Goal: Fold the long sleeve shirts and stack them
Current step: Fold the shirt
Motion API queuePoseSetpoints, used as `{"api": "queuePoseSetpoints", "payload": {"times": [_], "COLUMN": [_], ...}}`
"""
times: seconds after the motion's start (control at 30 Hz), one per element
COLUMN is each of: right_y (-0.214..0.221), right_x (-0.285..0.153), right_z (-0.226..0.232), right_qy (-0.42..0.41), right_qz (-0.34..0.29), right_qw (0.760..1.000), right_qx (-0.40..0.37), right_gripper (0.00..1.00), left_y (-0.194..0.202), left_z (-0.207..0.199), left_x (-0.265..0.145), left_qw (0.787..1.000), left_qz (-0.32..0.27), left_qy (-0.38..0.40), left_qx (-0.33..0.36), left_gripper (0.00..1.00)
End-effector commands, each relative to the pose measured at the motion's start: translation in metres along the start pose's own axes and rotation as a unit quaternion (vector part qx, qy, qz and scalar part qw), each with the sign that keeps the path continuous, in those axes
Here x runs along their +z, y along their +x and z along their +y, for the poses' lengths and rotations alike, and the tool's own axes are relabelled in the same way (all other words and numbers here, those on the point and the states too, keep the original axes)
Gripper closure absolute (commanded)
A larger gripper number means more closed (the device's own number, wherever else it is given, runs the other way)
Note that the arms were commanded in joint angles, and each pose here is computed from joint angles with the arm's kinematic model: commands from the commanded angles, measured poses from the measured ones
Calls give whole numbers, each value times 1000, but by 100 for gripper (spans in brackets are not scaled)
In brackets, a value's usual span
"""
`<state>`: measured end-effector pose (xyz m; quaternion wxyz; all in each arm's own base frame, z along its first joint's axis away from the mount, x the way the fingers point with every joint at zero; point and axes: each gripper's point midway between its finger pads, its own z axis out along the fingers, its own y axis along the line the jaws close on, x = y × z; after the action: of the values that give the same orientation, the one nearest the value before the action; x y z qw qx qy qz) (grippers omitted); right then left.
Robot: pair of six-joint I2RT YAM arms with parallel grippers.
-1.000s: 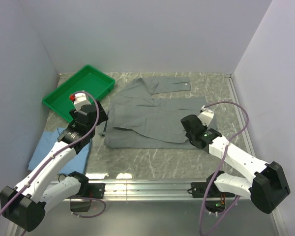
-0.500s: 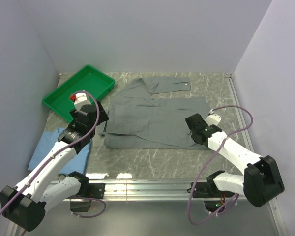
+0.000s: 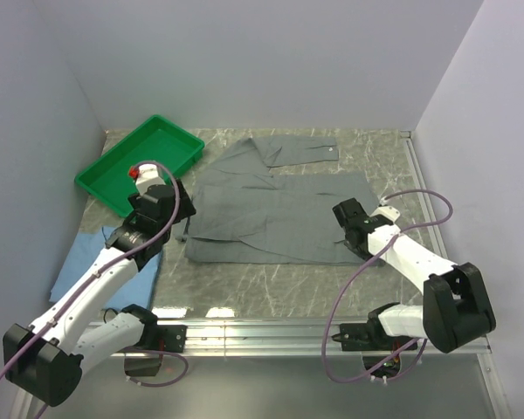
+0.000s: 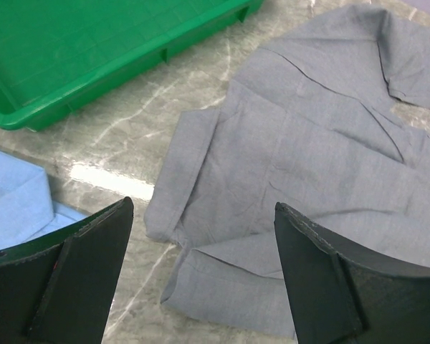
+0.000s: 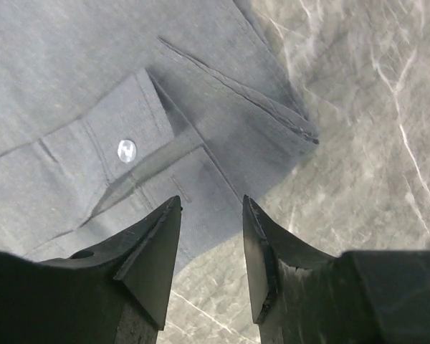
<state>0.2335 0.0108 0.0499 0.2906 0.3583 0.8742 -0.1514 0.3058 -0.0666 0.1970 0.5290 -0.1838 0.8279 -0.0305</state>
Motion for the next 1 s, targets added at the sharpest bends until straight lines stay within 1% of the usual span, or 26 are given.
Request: {"api": "queuePoseSetpoints", "payload": {"times": [0.0,0.07,0.17,0.2,0.23,0.33,0.37,0.4,0.47,0.57,0.67,0.87,0.97], "right_y": [-26,-32,-37,-37,-40,-44,-46,-47,-53,-56,-56,-38,-29], "right_x": [-6,-9,-9,-10,-13,-13,-7,-9,-4,-4,0,17,23], "right_z": [19,23,22,26,26,24,18,23,22,33,41,43,37], "right_qy": [-18,-21,-24,-40,-51,-75,-72,-95,-103,-132,-141,-129,-109], "right_qz": [-28,-33,-34,-27,-28,-13,-6,6,10,26,42,84,101], "right_qw": [999,999,999,999,998,997,997,995,992,986,981,976,975], "right_qx": [13,13,6,-1,5,24,38,43,66,96,123,155,167], "right_gripper": [53,53,51,50,49,47,47,47,47,47,47,47,47], "left_y": [4,8,25,31,40,59,62,65,72,80,93,111,116], "left_z": [-10,-16,-29,-33,-39,-48,-49,-49,-49,-48,-45,-38,-34], "left_x": [1,0,-1,0,-3,-4,-4,-3,-3,-1,1,5,6], "left_qw": [1000,999,995,993,990,983,982,981,979,977,974,971,971], "left_qz": [13,24,63,76,98,138,144,150,160,172,187,205,208], "left_qy": [27,41,77,84,104,122,122,121,123,115,109,91,82], "left_qx": [-3,-4,-10,-15,-17,-28,-31,-36,-39,-51,-60,-84,-90], "left_gripper": [14,14,13,13,13,13,13,13,13,13,13,13,13]}}
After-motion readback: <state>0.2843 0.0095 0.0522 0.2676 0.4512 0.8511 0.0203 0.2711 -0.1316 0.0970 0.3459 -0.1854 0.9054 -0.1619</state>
